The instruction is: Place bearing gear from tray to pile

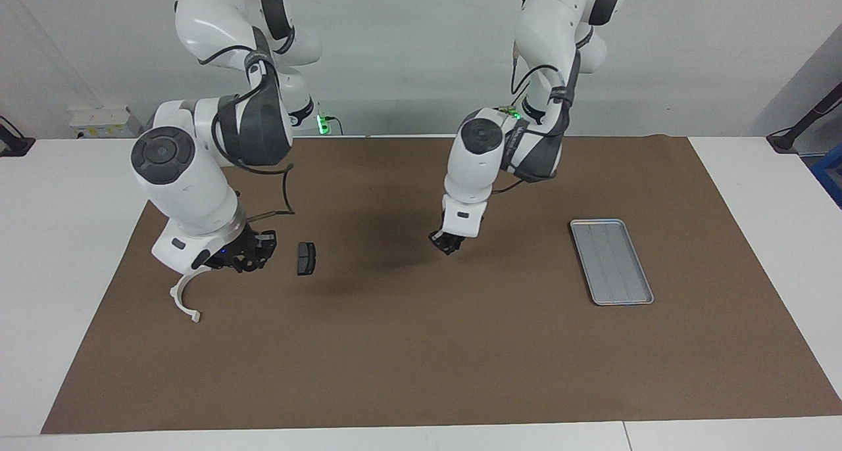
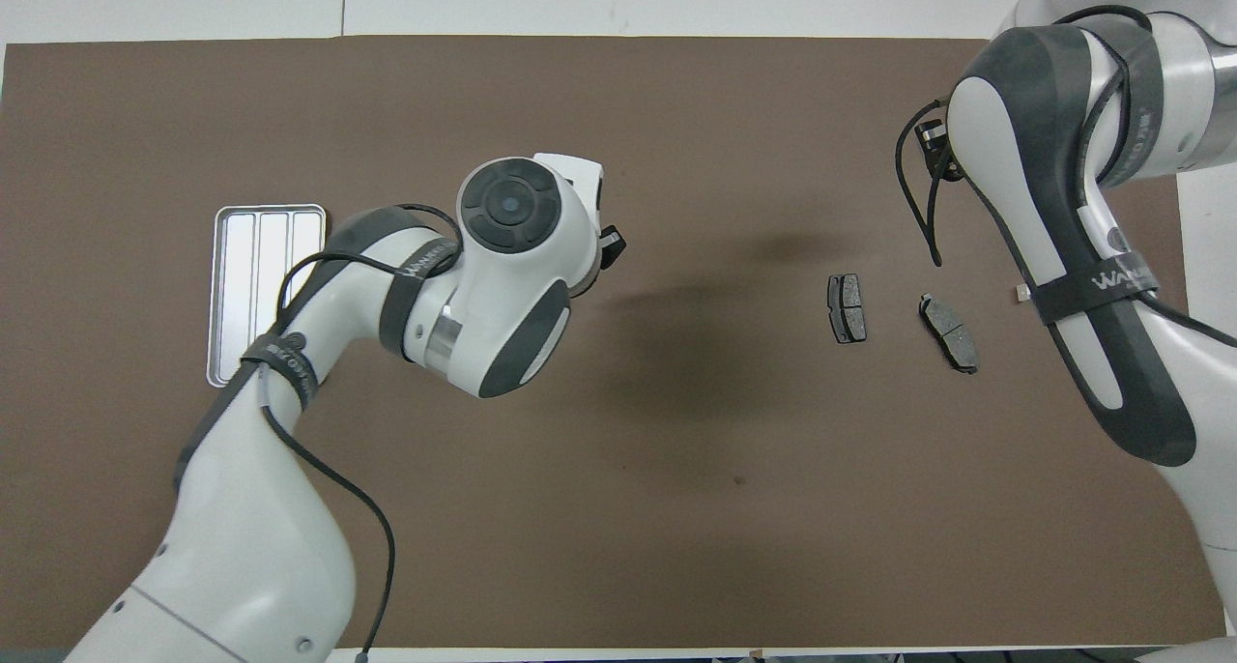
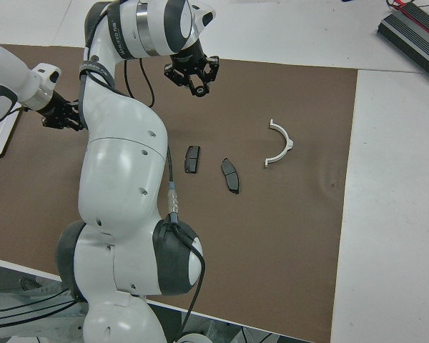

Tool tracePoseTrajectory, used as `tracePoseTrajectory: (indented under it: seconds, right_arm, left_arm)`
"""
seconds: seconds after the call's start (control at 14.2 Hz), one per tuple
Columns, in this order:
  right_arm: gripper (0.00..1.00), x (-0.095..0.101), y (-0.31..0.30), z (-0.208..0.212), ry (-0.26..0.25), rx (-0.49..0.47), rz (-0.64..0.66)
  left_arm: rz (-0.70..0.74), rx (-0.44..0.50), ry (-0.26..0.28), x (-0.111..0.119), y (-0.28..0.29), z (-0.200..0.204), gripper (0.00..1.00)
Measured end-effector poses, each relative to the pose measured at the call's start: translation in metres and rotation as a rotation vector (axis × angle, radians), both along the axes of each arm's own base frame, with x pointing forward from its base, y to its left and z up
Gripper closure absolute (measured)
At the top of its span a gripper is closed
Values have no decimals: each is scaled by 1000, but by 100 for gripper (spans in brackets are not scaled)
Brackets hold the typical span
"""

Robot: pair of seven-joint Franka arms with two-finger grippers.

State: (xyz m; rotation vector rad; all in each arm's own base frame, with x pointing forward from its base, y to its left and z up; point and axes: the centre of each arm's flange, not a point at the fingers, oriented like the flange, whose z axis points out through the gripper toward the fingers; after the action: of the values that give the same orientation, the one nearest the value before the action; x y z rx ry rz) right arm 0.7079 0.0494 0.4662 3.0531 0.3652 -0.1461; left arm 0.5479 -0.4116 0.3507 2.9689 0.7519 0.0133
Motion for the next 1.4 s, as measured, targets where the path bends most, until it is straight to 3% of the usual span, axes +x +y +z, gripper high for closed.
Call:
tracePoseTrajectory:
  seconds: [0.21, 0.35, 0.7, 0.77, 0.98, 1.19, 1.26, 1.4]
  right_arm:
    - [65, 9, -19, -73, -65, -40, 21]
    - [65, 8, -29, -117, -78, -43, 24]
    - [65, 15, -34, -150, -122, -33, 27]
    - [65, 16, -35, -157, -130, -30, 28]
    - [65, 16, -38, -168, -126, -29, 25]
    - [65, 16, -37, -168, -126, -28, 26]
    - [60, 16, -37, -168, -126, -27, 26]
    - [39, 16, -36, -168, -127, -27, 27]
  left_arm:
    - [5, 12, 8, 0, -3, -32, 76]
    - [9, 14, 5, -3, 2, -42, 76]
    - [8, 12, 1, -14, 8, -53, 76]
    - [7, 17, 4, -14, 9, -52, 71]
    - [22, 77, 30, -4, 29, -25, 41]
    - [54, 98, 15, 27, 118, 57, 7]
    - [39, 102, 16, 35, 162, 88, 0]
    - [-6, 110, 21, 39, 252, 140, 0]
